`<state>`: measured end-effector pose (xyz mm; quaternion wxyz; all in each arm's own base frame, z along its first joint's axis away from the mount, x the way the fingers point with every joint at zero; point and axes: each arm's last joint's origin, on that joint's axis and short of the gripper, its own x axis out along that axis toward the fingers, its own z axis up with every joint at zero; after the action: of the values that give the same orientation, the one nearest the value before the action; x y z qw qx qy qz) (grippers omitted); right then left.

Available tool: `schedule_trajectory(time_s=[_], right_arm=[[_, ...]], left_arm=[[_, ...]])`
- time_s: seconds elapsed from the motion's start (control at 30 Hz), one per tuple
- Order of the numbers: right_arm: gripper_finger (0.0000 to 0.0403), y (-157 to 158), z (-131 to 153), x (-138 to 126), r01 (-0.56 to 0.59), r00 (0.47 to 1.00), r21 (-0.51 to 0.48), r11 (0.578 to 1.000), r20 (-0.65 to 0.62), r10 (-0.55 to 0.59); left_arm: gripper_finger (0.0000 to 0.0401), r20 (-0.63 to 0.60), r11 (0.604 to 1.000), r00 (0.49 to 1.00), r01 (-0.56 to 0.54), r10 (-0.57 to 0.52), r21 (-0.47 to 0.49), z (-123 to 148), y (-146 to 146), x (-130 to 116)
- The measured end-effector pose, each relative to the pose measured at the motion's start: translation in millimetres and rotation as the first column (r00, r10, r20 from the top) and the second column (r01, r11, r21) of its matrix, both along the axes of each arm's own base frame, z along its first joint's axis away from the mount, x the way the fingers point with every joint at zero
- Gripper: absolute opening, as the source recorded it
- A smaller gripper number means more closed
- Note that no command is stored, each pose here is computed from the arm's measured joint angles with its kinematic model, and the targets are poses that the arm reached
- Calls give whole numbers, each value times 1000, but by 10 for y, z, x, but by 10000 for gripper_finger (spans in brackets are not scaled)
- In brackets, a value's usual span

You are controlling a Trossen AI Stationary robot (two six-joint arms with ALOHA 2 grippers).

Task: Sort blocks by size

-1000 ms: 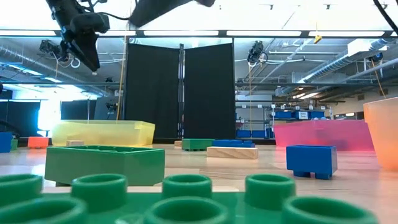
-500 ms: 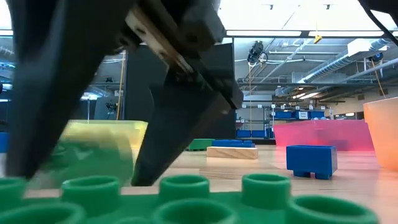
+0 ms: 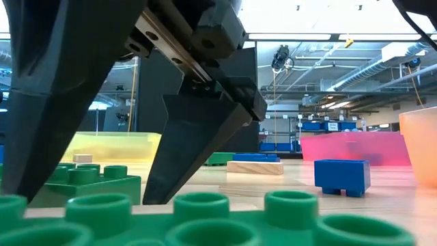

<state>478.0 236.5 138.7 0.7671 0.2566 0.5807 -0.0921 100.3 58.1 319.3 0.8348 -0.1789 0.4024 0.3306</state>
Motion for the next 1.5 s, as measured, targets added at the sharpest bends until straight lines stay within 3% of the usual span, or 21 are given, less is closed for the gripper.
schedule_trajectory(time_s=[0.4, 0.7, 0.97, 1.3, 1.5], right_arm=[[290, -16, -67, 21, -45, 996, -151, 987, 75, 57], [224, -68, -94, -31, -114, 993, -220, 969, 8, 119], [164, -75, -97, -56, -120, 993, -226, 967, -17, 119], [195, -43, -100, -75, -80, 997, -204, 976, -20, 77], [164, -44, -74, -91, -79, 997, -177, 981, -39, 73]], left_arm=[[121, 4, 1000, 1000, -2, 2, 0, 2, 2, 3], [121, 12, 1000, 1000, -2, 2, 4, 7, 5, 9], [121, 11, 1000, 1000, -3, 3, 4, 7, 5, 9], [121, 8, 1000, 1000, -3, 3, 2, 4, 3, 6], [121, 11, 1000, 1000, -3, 3, 3, 6, 4, 8]])
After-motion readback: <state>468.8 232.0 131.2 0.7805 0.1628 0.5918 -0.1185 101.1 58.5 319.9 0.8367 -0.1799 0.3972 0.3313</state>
